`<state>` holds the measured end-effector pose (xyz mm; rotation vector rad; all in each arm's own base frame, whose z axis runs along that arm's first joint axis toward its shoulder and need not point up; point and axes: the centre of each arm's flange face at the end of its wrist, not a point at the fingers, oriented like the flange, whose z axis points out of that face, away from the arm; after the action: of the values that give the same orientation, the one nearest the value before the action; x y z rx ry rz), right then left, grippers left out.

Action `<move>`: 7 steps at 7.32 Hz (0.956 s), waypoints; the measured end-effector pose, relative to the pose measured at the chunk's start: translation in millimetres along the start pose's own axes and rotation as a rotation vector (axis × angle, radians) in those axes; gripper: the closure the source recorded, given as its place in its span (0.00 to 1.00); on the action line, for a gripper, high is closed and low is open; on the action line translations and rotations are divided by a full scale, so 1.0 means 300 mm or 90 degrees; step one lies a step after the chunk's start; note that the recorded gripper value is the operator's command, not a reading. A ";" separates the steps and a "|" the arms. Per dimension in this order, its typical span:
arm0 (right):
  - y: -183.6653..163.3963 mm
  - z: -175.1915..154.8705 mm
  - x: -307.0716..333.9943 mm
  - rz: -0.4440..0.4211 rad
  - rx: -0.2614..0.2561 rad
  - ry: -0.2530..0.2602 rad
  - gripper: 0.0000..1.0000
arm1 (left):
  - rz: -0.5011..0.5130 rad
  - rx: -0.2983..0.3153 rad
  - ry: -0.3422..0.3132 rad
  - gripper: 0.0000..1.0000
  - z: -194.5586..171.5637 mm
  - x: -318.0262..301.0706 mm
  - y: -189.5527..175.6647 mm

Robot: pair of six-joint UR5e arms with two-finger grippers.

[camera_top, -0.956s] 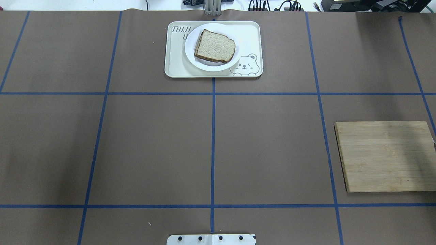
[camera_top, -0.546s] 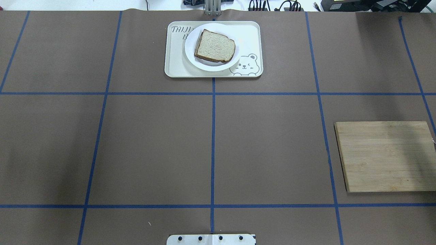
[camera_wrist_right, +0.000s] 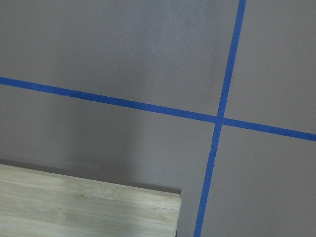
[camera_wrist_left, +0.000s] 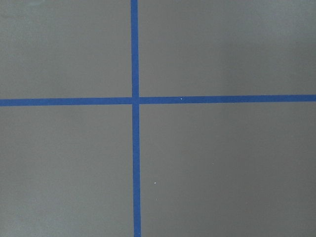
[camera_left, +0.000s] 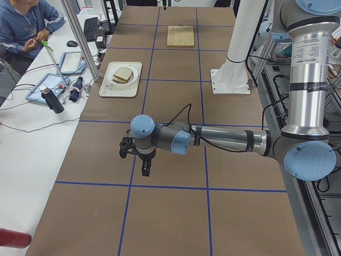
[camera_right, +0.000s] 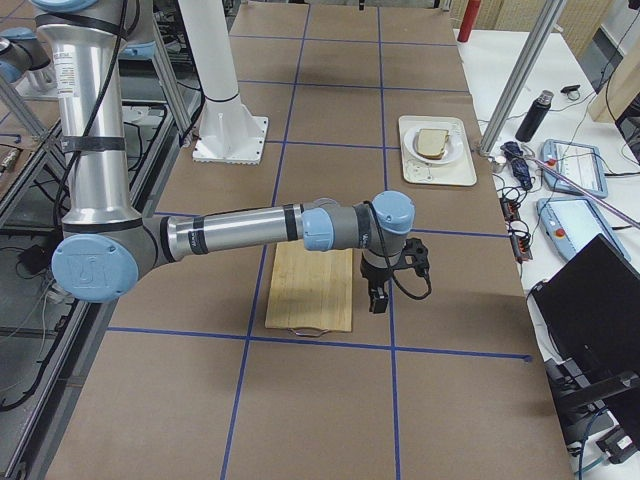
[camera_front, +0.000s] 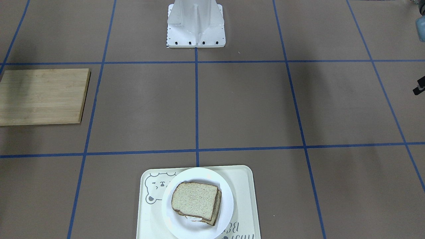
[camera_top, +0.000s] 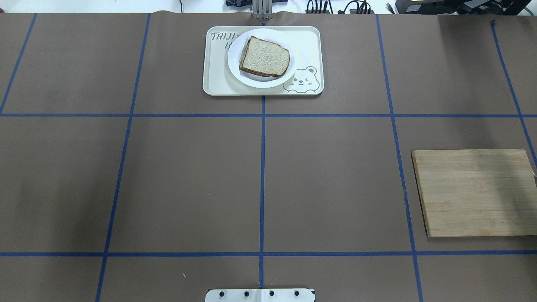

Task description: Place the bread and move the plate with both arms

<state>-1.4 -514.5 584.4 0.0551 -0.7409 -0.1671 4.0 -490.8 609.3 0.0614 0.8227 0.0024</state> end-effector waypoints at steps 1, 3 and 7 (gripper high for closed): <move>-0.001 -0.004 -0.003 -0.002 0.001 0.000 0.00 | 0.000 0.000 0.000 0.02 0.000 0.000 -0.001; -0.002 -0.009 -0.009 -0.006 0.004 -0.001 0.00 | -0.002 -0.002 0.000 0.02 0.005 -0.005 0.000; -0.001 -0.012 -0.013 -0.006 0.005 -0.004 0.00 | -0.004 -0.004 0.000 0.02 0.008 -0.009 0.005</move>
<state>-1.8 -514.1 579.3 0.0652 -0.7477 -0.1743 3.9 -489.5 613.1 0.0531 0.8228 -0.0009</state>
